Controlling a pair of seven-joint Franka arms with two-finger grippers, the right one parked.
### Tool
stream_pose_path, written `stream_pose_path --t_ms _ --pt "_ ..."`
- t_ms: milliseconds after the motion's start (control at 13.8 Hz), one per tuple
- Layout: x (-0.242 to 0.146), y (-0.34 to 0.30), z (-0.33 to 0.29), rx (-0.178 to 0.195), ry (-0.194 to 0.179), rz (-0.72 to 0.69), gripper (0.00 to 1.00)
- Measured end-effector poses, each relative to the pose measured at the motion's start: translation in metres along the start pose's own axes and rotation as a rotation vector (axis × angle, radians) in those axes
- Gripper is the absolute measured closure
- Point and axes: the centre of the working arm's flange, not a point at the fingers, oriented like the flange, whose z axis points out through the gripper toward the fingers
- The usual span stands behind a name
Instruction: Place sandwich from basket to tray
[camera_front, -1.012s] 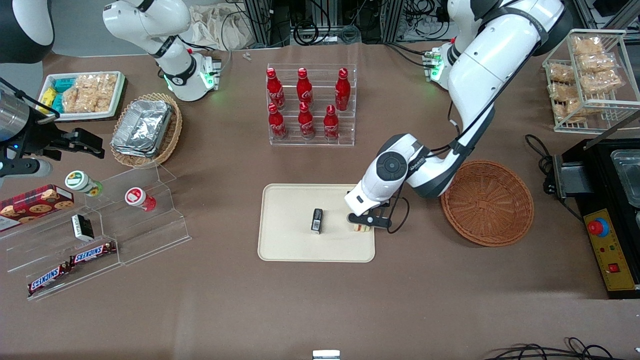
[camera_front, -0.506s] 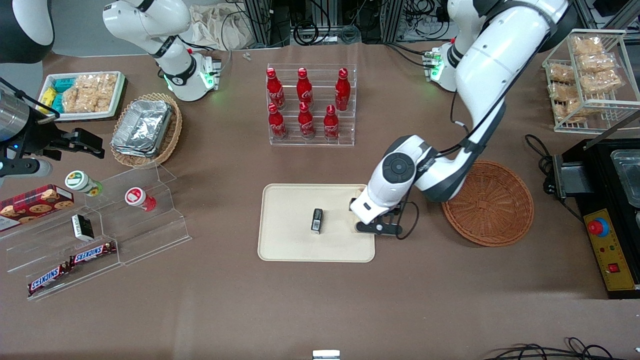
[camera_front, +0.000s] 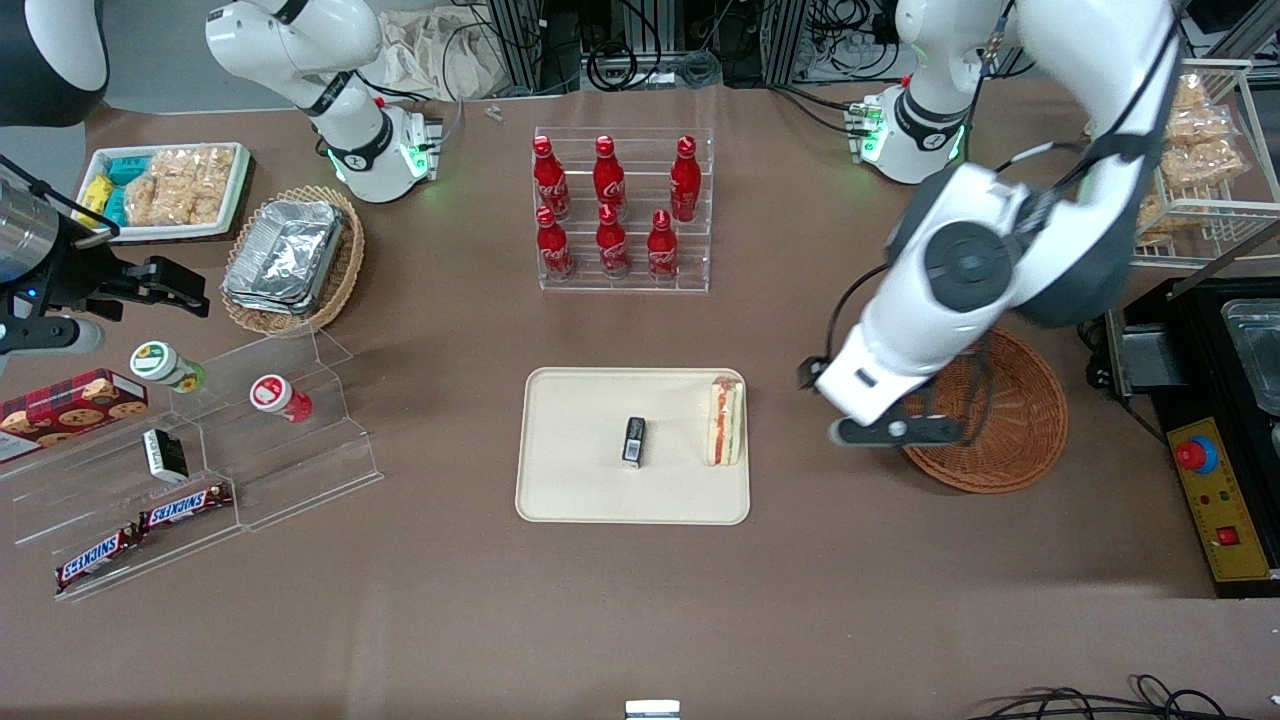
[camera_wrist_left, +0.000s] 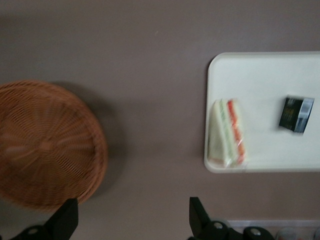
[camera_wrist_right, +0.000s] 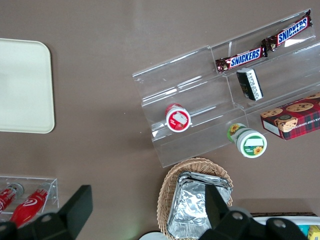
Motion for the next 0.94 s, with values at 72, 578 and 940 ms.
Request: stream_pose_path --t_ms 72,578,940 --pt "-0.005 -0.025 -0.020 0.010 -0.015 0.012 0.00" --pt "-0.049 -0.158 -0.115 -0.024 -0.015 0.032 0.00" --pt "-0.075 -0.203 -0.128 -0.068 -0.016 0.009 0.00"
